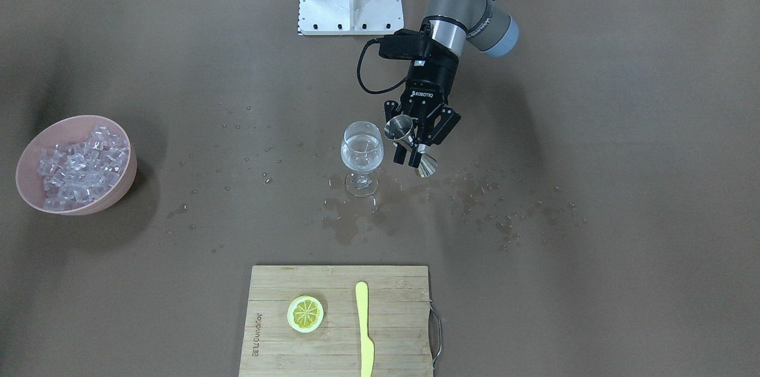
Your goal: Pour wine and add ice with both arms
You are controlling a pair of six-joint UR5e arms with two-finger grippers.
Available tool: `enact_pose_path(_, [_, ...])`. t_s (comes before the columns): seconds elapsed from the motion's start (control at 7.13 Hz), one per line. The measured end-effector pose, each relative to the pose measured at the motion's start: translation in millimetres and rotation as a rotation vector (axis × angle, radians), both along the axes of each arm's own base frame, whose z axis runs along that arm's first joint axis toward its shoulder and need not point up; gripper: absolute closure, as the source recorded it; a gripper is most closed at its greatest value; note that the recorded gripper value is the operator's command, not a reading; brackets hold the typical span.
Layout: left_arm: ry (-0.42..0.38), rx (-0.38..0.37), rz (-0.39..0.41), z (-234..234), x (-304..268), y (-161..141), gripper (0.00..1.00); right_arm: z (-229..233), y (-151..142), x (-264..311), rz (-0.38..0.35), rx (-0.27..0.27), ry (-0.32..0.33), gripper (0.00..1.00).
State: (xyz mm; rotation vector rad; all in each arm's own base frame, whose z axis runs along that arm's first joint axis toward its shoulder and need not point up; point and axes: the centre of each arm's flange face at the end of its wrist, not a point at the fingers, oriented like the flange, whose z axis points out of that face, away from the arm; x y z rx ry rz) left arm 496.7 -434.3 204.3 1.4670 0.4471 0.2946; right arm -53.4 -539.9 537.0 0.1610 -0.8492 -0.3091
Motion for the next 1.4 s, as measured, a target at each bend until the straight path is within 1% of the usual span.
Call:
enact_pose_path(0.14, [-0.06,0.024,0.0,-12.5,-0.5,0.9,1.0,-0.8,-0.4,-0.3,-0.001,0.001,-0.004,0.0])
enact_pose_path(0.42, [-0.151,0.032,0.003,-34.0,2.4,0.5,1.0,-3.9,-2.1,-0.8,-0.001,0.006,-0.006,0.0])
enact_pose_path(0.7, [-0.283,0.071,0.006,-42.1,2.1,0.7,1.0,-5.4,-3.4,-1.0,-0.001,0.01,-0.006,0.0])
enact_pose_path(0.84, [-0.339,0.078,-0.001,-43.0,3.0,0.2,1.0,-5.0,-3.7,-1.1,-0.002,0.009,-0.006,0.0])
enact_pose_path(1.12, [-0.432,0.074,0.0,-51.2,2.5,1.3,1.0,-4.6,-3.9,-1.1,-0.002,0.009,-0.006,0.0])
enact_pose_path(1.4, [-0.532,0.1,0.022,-58.9,0.7,8.7,1.0,-3.3,-4.0,-1.1,-0.002,0.006,-0.005,0.0])
